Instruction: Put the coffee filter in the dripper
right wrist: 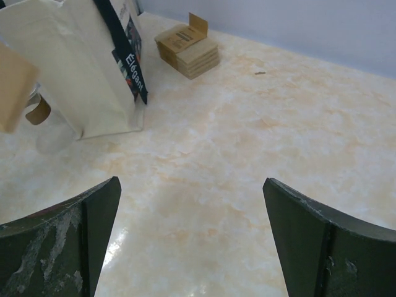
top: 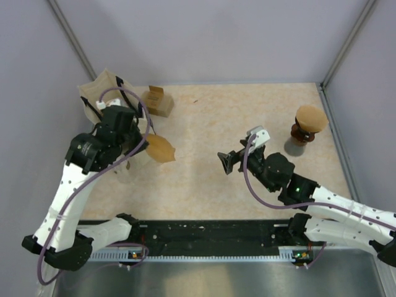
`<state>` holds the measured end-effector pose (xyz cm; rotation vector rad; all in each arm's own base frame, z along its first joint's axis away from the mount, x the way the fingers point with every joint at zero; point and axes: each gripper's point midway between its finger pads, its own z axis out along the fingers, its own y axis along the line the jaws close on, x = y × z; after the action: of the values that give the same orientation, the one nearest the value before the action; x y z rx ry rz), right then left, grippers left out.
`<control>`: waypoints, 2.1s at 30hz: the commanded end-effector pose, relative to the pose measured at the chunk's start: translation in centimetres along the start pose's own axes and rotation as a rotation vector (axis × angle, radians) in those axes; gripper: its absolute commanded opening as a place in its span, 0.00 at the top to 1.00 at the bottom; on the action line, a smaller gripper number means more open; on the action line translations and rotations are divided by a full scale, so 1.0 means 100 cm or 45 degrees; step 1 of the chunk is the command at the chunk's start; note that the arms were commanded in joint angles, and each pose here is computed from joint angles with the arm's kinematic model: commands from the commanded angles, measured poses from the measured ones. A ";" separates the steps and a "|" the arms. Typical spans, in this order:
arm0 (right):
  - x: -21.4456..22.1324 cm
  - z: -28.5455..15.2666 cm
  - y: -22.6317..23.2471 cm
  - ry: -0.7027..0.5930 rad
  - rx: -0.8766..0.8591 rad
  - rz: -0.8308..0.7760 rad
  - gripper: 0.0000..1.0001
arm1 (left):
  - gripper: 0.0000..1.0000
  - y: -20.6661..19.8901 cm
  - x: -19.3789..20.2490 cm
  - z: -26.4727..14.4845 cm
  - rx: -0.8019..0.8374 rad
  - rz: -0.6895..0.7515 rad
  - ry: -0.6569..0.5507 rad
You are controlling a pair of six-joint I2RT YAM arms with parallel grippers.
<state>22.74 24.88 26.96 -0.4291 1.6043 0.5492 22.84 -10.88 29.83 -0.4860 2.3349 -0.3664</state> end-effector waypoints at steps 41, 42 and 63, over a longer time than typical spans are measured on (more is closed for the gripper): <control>0.013 0.004 -0.029 0.022 0.169 -0.074 0.01 | 1.00 0.154 -0.048 -0.028 -0.531 -0.768 -0.176; 0.012 0.004 -0.029 0.019 0.169 -0.072 0.01 | 1.00 0.155 -0.048 -0.026 -0.530 -0.778 -0.163; 0.008 0.001 -0.030 0.001 0.163 -0.081 0.01 | 0.31 0.174 -0.079 -0.056 -0.612 -0.761 -0.309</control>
<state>24.30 22.88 24.55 -0.4104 1.6491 0.3792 21.48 7.64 27.32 -1.4508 2.1148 -0.0875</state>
